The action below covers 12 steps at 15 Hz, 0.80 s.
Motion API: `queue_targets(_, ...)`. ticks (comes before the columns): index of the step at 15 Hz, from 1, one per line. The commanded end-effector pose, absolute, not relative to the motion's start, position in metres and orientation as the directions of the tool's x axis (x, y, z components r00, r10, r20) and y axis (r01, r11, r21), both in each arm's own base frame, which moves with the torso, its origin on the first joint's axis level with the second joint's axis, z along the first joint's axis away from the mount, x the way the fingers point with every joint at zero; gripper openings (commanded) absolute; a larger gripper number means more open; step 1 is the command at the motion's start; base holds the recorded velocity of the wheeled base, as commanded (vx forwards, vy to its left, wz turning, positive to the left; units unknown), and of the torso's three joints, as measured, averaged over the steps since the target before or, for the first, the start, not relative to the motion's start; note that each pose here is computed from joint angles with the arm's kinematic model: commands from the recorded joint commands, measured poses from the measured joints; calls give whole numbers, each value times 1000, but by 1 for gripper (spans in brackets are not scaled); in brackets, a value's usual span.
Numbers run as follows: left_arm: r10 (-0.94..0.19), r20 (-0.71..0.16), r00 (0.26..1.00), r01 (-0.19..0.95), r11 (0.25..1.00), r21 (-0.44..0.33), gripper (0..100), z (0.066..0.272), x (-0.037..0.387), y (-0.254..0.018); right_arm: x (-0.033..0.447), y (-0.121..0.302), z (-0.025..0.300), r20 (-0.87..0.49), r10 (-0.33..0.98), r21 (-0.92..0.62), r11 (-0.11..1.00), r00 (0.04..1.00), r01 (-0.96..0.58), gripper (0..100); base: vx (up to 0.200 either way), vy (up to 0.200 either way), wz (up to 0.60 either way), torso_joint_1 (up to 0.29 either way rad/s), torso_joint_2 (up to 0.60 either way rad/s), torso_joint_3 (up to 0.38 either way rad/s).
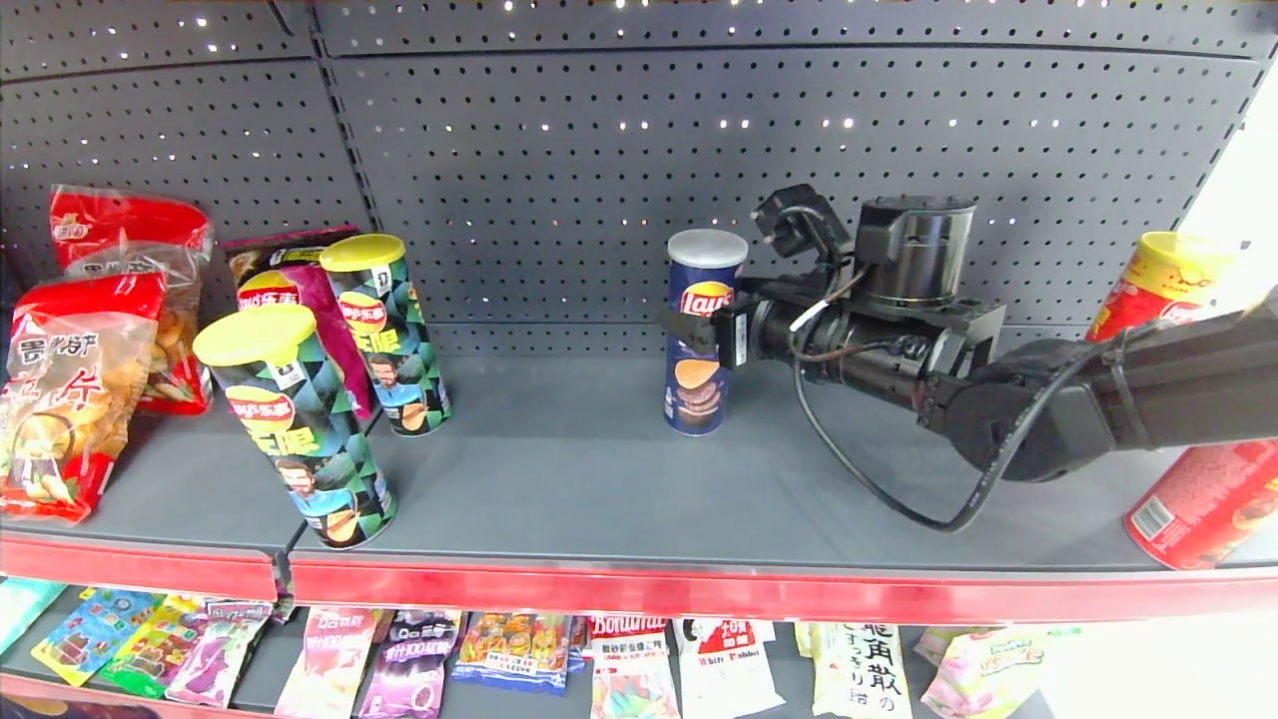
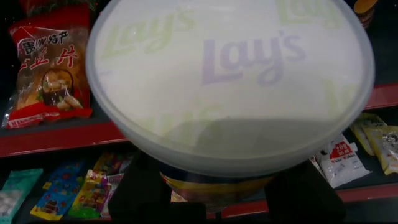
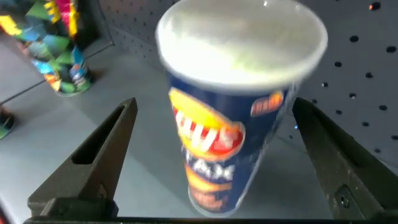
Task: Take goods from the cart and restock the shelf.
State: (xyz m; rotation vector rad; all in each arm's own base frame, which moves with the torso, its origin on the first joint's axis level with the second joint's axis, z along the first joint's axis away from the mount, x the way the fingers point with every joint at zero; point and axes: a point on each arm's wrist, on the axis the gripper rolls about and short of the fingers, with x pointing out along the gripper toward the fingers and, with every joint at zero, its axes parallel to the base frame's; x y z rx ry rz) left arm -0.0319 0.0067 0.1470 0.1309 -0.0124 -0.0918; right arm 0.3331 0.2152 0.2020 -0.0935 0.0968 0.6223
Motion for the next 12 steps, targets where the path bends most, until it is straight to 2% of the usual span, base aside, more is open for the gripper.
queue_targets(1,-92,-2,996,91,987,130,0,145,-31,6,341,221,198,-118,576,-49,810,809,-584,100,0,0,0,0,0,0)
queue_targets(9,-93,-2,996,93,987,132,0,144,-31,6,360,233,197,-86,548,-51,831,832,-553,100,0,0,0,0,0,0)
queue_targets(10,-93,-3,996,93,987,130,0,144,-31,6,363,235,196,-83,543,-52,835,835,-548,0,0,0,0,0,0,0)
queue_targets(12,-93,-2,996,93,987,130,0,144,-31,6,363,236,198,-74,540,-52,837,838,-544,0,0,0,0,0,0,0)
